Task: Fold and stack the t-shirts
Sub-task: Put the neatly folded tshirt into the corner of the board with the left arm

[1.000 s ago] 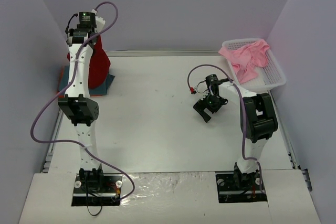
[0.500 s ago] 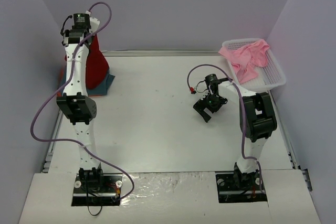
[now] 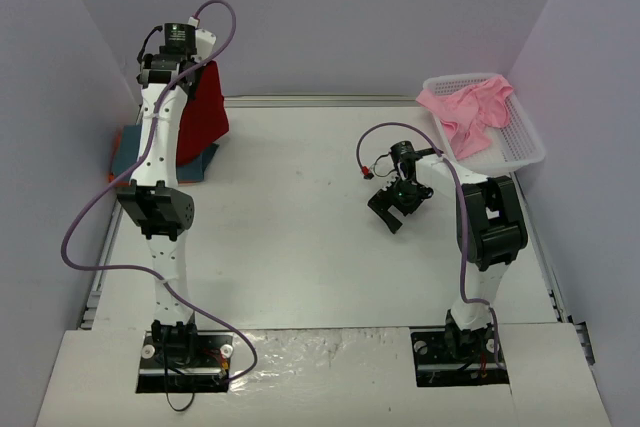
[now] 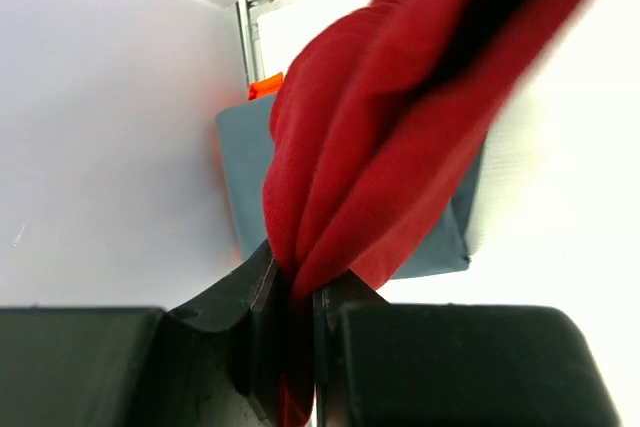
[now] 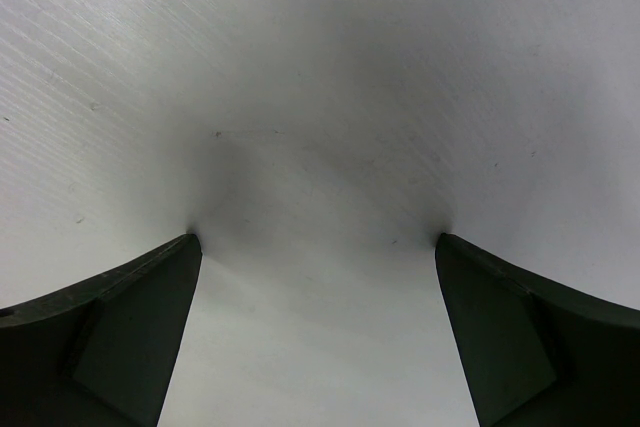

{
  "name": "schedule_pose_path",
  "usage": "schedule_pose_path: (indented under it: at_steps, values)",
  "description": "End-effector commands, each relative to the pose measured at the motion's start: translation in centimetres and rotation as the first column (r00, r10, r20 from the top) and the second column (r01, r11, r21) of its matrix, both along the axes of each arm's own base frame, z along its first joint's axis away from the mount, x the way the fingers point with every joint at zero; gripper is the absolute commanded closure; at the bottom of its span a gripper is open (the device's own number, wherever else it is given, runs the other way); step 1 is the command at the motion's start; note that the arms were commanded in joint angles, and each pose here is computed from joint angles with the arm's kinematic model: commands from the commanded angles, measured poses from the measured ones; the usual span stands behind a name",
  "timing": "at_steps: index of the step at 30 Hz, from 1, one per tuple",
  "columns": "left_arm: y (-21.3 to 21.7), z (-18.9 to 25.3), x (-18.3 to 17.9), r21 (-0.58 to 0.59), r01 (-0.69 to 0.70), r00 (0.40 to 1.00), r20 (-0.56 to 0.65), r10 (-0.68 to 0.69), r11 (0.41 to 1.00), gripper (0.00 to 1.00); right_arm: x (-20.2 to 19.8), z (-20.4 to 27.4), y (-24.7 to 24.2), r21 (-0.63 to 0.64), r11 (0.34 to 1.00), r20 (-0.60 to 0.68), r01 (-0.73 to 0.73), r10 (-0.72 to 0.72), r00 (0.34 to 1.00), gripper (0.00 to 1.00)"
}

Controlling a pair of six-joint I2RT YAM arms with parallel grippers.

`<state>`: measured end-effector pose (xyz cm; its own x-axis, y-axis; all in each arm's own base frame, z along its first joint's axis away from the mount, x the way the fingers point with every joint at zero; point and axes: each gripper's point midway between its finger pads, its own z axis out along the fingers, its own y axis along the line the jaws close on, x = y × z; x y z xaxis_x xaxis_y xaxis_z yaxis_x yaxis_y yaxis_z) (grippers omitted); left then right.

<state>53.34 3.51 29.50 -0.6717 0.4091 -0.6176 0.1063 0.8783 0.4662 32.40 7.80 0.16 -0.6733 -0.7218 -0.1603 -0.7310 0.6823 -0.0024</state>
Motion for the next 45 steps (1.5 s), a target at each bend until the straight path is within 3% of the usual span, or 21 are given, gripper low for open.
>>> schedule_pose_path:
  at_steps: [1,8,12,16,25,45]
  values:
    - [-0.6,7.8,-2.2,-0.063,-0.010,0.981,0.195,0.022,0.998,0.98,-4.3,-4.7,-3.0,-0.137,0.990,-0.177,-0.026,0.001,0.984,0.00]
    - [-1.7,9.7,-2.6,-0.104,0.005,0.967,0.253,0.021,0.995,0.98,-4.5,-4.8,-3.1,-0.145,0.989,-0.185,-0.029,0.002,0.983,0.00]
    - [-2.0,9.0,-2.5,-0.160,-0.002,0.969,0.245,0.042,0.987,0.98,-4.5,-4.9,-3.1,-0.147,0.989,-0.187,-0.031,0.003,0.982,0.00]
    - [-2.1,7.3,-2.0,-0.289,-0.023,0.973,0.212,0.087,0.957,0.98,-4.6,-4.9,-3.2,-0.150,0.988,-0.189,-0.033,0.004,0.982,0.00]
    - [-2.2,6.2,-2.1,-0.375,-0.080,0.972,0.178,0.156,0.923,0.98,-4.9,-5.3,-3.4,-0.161,0.986,-0.202,-0.036,0.003,0.979,0.00]
    - [-1.1,6.1,-3.1,-0.423,-0.157,0.957,0.159,0.244,0.892,0.98,-5.2,-5.5,-3.7,-0.172,0.984,-0.211,-0.038,0.001,0.977,0.00]
